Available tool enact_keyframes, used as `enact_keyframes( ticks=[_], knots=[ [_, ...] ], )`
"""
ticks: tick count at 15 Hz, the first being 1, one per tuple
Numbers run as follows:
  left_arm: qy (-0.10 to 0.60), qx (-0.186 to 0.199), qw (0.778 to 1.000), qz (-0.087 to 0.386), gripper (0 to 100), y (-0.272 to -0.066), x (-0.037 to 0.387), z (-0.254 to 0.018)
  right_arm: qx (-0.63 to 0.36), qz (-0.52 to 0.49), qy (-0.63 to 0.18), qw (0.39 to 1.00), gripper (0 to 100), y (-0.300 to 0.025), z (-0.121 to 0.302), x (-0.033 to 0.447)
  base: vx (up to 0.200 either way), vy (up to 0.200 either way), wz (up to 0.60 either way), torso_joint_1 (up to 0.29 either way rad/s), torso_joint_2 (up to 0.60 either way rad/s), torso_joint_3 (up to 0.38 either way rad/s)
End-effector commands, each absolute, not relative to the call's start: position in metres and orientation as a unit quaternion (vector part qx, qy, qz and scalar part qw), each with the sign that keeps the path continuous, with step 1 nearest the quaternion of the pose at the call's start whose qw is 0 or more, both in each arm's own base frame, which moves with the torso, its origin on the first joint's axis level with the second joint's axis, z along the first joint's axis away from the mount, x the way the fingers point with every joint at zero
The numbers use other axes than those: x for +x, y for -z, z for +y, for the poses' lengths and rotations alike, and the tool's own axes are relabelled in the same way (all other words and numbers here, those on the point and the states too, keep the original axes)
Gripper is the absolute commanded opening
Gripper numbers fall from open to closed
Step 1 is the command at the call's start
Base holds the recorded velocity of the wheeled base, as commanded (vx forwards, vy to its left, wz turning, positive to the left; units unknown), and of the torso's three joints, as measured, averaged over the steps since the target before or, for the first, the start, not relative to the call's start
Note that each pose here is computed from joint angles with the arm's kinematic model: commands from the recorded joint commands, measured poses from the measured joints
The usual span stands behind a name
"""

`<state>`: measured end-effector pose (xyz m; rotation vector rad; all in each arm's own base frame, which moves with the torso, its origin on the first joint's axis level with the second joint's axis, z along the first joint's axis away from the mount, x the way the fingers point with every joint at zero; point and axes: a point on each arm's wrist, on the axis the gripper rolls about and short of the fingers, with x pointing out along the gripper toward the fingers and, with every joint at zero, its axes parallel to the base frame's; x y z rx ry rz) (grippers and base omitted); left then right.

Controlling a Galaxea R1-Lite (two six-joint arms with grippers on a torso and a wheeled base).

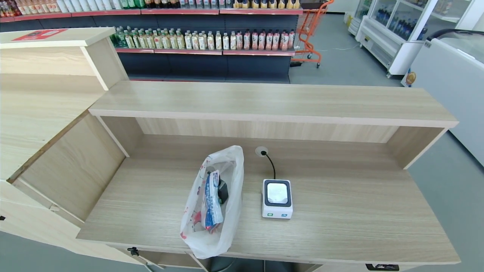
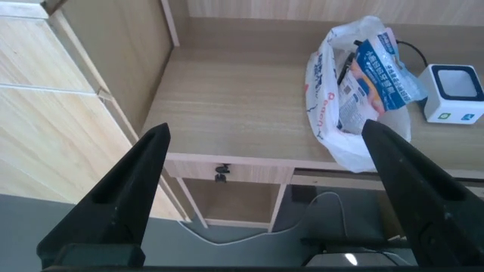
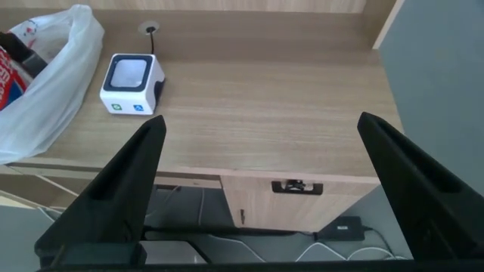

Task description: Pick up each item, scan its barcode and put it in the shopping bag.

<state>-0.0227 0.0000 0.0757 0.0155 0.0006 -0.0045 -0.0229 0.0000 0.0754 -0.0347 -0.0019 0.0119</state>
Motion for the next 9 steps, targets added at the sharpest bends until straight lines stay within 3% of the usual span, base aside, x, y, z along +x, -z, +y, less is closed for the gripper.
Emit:
enact_keyframes(
  ticks=[1,4,6,7,9],
  knots=[
    [0.002,0.008,1.0,0.0,100,-0.0757,-0.0227,0.0,-0.018,0.001,-0.006,1.0,100,-0.0755,0.0,-0.0227,0.2,0.0,0.0,-0.002,-0.01,0.002],
    [0.002,0.006,1.0,0.0,100,-0.0757,-0.0227,0.0001,-0.018,0.001,-0.006,1.0,100,-0.0755,0.0,-0.0227,0.2,0.0,0.0,0.009,0.0,0.001],
    [0.002,0.005,1.0,0.0,100,-0.0757,-0.0227,0.0001,-0.018,0.001,-0.005,1.0,100,-0.0755,0.0,-0.0227,0.0,0.0,0.0,0.0,0.0,0.0],
    [0.001,0.005,1.0,0.0,100,-0.0757,-0.0227,0.0,-0.019,0.001,-0.006,1.0,0,-0.0755,0.0,-0.0227,0.0,0.0,0.0,0.0,0.0,0.0],
    [0.002,0.005,1.0,0.0,100,-0.0757,-0.0227,0.0001,-0.018,0.001,-0.006,1.0,0,-0.0755,0.0,-0.0227,0.0,0.0,0.0,0.0,0.0,0.0]
  ],
)
